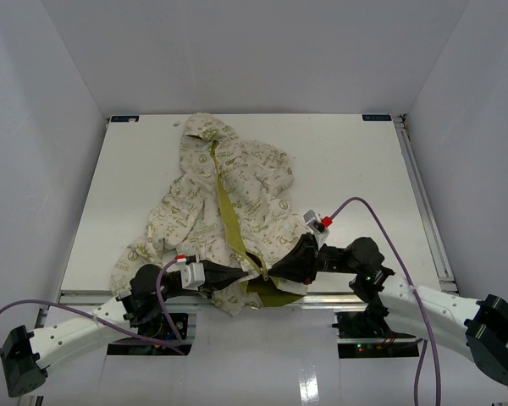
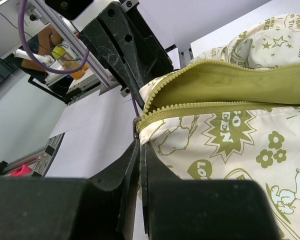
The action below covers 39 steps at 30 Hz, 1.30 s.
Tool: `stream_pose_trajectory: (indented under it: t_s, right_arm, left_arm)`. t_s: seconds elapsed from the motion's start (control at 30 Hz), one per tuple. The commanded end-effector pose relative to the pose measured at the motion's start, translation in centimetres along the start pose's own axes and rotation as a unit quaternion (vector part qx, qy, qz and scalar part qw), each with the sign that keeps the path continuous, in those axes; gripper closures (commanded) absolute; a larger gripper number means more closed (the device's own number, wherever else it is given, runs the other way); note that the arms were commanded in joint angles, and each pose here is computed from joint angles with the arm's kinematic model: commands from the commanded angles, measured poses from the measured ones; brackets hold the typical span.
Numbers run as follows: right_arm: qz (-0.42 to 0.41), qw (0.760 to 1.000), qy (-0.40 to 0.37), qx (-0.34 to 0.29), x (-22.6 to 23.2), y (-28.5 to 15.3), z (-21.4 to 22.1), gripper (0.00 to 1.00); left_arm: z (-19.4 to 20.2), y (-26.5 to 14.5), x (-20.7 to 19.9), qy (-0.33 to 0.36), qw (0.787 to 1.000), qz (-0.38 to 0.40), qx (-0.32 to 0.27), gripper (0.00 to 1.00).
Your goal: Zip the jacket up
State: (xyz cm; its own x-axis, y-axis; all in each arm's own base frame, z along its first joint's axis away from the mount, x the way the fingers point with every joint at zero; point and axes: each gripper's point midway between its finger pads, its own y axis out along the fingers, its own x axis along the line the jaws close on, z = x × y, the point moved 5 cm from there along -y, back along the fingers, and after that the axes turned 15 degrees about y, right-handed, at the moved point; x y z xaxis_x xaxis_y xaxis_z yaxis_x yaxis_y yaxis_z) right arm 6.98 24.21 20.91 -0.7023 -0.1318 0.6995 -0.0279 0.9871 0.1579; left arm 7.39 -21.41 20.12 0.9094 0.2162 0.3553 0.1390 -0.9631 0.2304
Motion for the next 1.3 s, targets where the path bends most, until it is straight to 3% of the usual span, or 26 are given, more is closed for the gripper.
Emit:
stream_pose_trajectory:
  t_s: [0.0,0.63,1.27]
  right_arm:
    - [-0.013,1.0,-0.011,-0.023,0.6,0.3,-1.2,0.92]
    - [0.006,0.999,0.035,-0.025,-0.2,0.0,-1.1,0.92]
    - [0.002,0.999,0.033,-0.007,-0.4,0.0,-0.6,0.92]
  left_arm:
    - [-0.1,0.1,0.2,0.014,1.0,-0.001,-0.003,1.0]
    - [1.0,0.4,0.9,0.015,0.999,-0.018,0.042,1.0]
    - [-1.2,-0.3,0.6,0.028,0.999,-0.014,-0.014,1.0]
